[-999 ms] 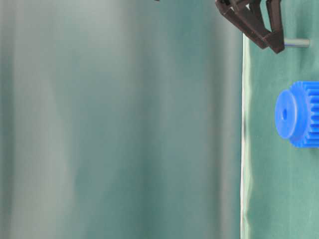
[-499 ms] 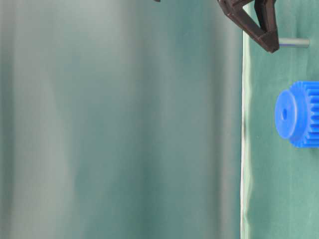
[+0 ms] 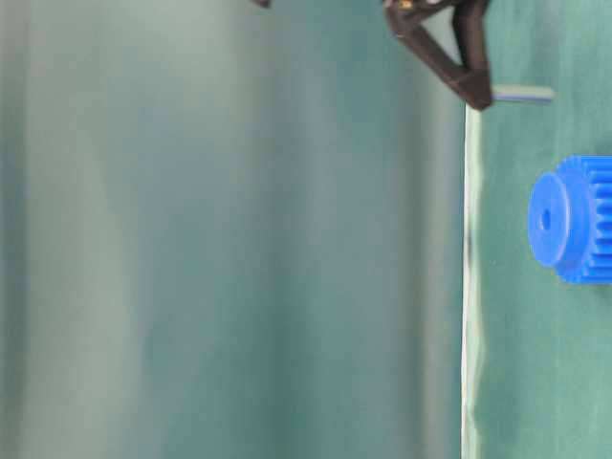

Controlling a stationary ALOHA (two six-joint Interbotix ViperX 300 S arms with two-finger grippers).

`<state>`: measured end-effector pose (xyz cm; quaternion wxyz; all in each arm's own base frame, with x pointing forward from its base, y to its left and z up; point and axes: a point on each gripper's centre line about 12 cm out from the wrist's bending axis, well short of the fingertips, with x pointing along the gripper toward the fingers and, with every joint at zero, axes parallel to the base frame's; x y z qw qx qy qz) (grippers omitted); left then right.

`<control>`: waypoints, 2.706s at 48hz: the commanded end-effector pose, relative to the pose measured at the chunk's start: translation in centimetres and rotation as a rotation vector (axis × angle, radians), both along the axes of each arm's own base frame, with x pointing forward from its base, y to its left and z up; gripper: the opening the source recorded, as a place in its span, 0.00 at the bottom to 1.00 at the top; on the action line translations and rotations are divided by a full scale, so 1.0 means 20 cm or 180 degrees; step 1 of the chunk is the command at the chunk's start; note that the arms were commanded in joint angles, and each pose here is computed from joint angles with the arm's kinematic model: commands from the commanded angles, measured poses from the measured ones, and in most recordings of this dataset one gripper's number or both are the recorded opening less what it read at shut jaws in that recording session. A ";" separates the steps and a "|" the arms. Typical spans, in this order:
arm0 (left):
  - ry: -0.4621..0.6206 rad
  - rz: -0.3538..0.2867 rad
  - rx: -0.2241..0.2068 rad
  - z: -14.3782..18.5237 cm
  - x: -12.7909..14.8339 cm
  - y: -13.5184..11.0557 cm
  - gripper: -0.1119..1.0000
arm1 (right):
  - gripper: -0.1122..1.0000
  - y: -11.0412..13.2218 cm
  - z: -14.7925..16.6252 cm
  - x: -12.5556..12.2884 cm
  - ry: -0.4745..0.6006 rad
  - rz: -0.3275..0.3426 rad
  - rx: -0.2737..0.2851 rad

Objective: Insert the shaft placed at a random location into the center hole of the medium gear at another random location.
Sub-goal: 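Lift the shaft and carry it left over the blue gear, then align the held shaft above the blue gear's center hole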

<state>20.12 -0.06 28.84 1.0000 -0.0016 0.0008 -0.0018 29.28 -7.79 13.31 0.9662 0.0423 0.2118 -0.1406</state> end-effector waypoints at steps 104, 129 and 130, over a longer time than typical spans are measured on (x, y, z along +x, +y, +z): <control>-0.0010 -0.0006 0.0000 0.02 0.01 0.00 0.10 | 0.22 0.12 0.25 0.45 -0.0177 0.0394 -0.0038; -0.0005 -0.0001 0.0000 0.01 0.01 0.00 0.10 | 0.22 0.11 0.11 0.48 -0.0108 0.0381 -0.0031; -0.0005 -0.0006 0.0000 0.01 0.01 0.00 0.10 | 0.22 0.11 0.10 0.48 -0.0099 0.0381 -0.0029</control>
